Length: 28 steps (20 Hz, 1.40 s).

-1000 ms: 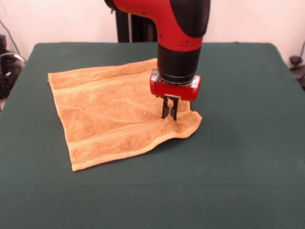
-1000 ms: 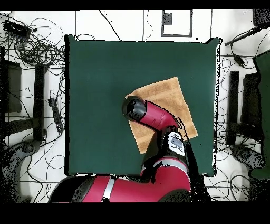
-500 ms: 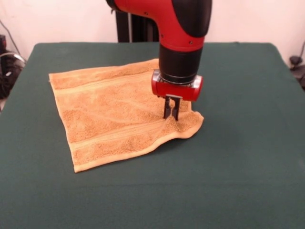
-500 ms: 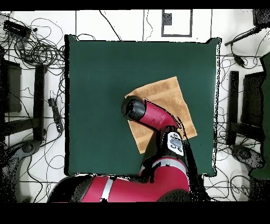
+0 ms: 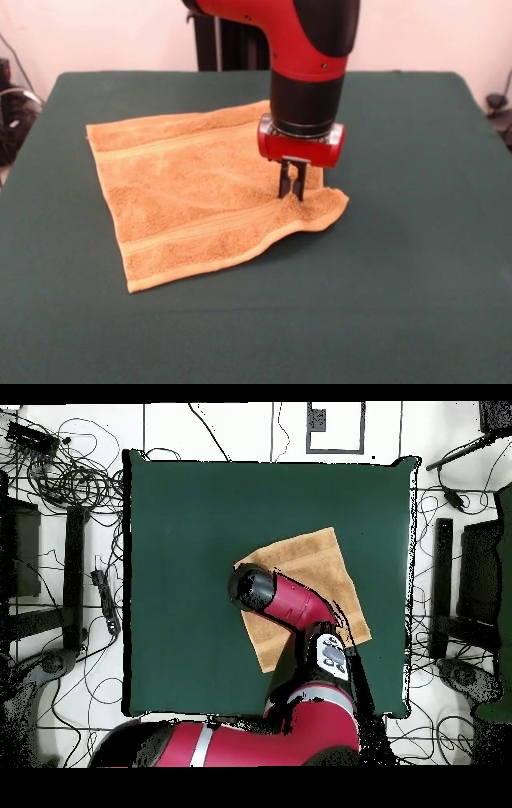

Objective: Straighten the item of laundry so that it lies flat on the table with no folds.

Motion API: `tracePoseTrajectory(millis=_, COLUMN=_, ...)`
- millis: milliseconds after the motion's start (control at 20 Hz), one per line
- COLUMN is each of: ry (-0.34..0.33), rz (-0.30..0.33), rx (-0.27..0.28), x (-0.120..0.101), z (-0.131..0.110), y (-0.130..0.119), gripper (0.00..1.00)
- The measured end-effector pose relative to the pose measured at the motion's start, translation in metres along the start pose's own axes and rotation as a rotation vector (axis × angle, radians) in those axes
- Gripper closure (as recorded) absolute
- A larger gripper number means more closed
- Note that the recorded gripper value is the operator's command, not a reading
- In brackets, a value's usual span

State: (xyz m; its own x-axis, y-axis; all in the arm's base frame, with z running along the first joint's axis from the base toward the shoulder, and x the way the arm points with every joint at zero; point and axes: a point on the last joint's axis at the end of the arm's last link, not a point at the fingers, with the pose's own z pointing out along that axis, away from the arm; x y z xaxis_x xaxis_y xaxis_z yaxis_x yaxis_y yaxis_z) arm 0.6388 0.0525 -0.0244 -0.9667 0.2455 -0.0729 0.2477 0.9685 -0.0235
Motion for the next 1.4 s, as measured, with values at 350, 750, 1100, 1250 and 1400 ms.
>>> tracePoseTrajectory(millis=350, ry=-0.015, rz=0.004, rx=-0.009, x=-0.007, z=-0.014, y=0.003, gripper=1.00)
tracePoseTrajectory(millis=750, ry=-0.025, rz=0.006, rx=-0.019, x=-0.014, z=-0.032, y=0.004, gripper=1.00)
tracePoseTrajectory(millis=1100, ry=-0.029, rz=0.010, rx=-0.022, x=-0.016, z=-0.037, y=0.002, gripper=1.00)
tracePoseTrajectory(millis=1250, ry=-0.027, rz=0.009, rx=-0.023, x=-0.015, z=-0.036, y=0.003, gripper=1.00)
tracePoseTrajectory(millis=1400, ry=-0.024, rz=0.009, rx=-0.025, x=-0.014, z=-0.035, y=0.004, gripper=1.00)
